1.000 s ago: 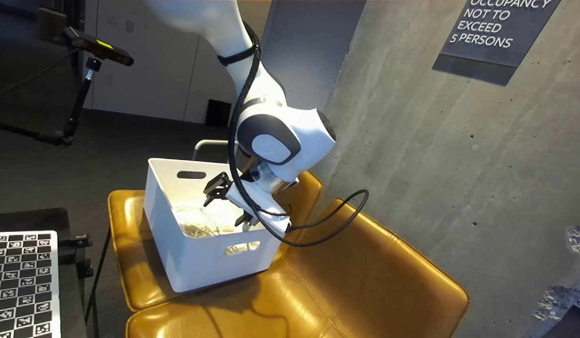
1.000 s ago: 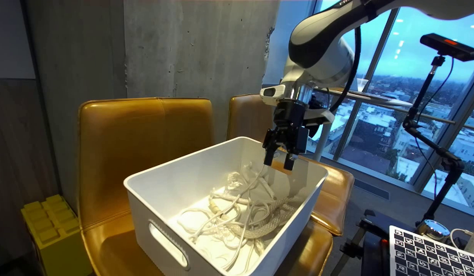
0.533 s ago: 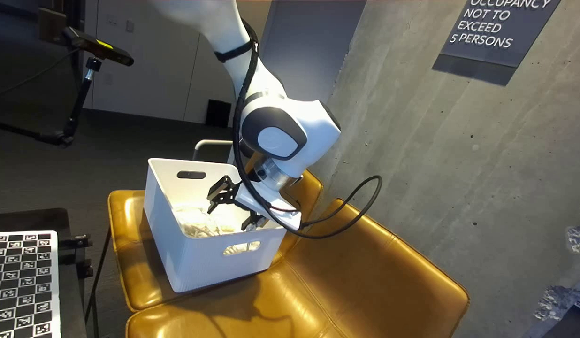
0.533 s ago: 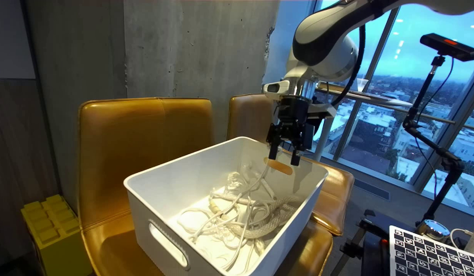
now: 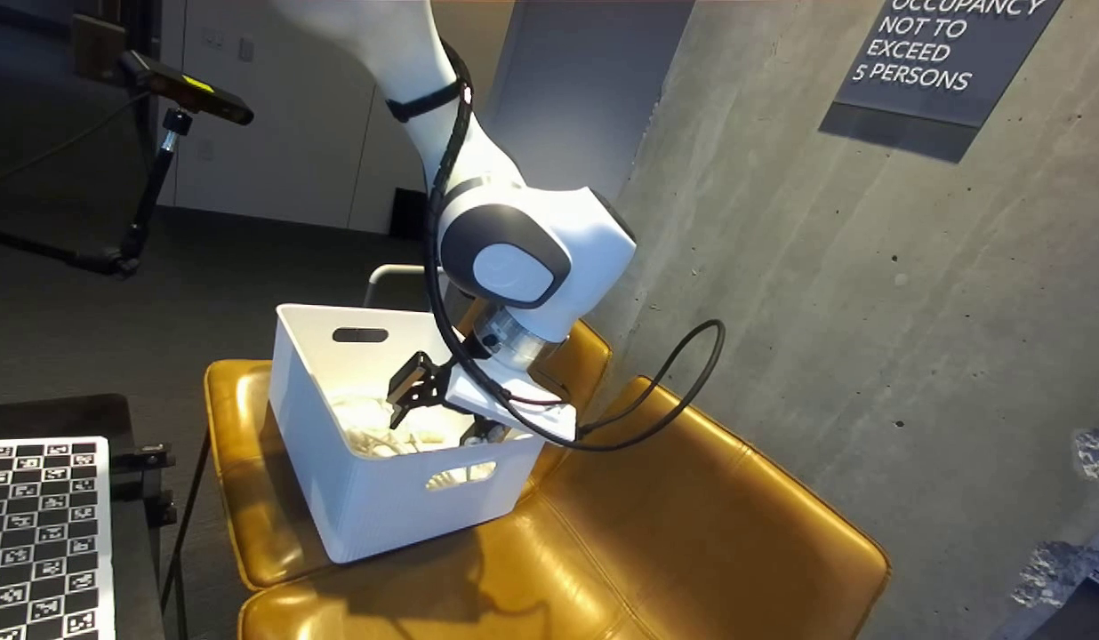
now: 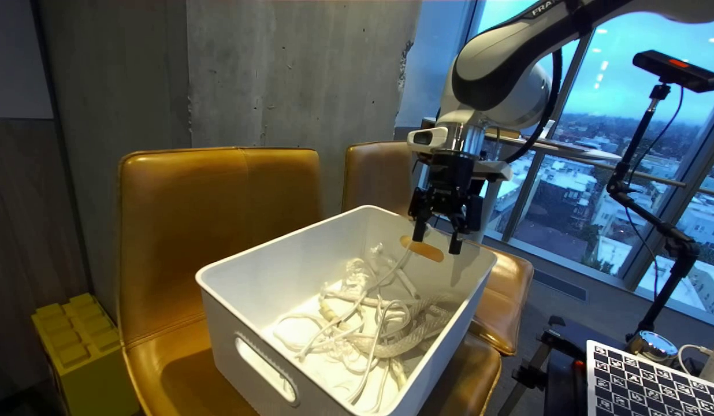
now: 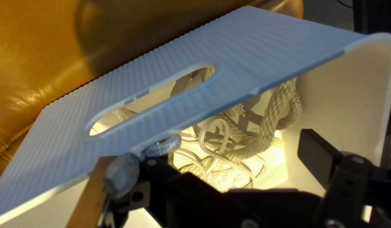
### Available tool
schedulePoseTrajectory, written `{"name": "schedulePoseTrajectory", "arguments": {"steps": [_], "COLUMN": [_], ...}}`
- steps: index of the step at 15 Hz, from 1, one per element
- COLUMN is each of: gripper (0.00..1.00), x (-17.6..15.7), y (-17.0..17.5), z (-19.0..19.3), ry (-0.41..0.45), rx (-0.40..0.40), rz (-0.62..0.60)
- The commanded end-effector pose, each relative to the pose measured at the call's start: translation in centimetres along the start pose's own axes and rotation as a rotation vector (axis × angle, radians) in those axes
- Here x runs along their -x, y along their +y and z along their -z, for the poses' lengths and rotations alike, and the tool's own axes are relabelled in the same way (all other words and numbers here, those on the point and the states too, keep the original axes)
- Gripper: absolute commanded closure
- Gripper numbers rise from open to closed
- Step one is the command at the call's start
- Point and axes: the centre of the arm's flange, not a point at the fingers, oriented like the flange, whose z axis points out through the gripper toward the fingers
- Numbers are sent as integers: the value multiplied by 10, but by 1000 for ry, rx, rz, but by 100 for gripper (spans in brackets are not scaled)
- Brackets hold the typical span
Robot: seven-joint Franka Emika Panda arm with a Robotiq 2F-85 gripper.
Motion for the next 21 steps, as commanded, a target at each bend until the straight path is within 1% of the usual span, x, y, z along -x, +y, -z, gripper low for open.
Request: {"name": "schedulePoseTrajectory", "arguments": {"steps": [1,7,10,14,17,19,21], "gripper": [0,0,0,0,0,0,0], "x": [16,16,27,36,33,28,20], "y": [-16,-40,-49,-63,-73,-76,-77], "z": [9,38,54,66,61,46,23], "ry": [-23,-29,-53,-68,-77,-85,-93], "rx": [42,99,127,142,142,136,132], "rz": [27,60,63,68,75,77,85]}}
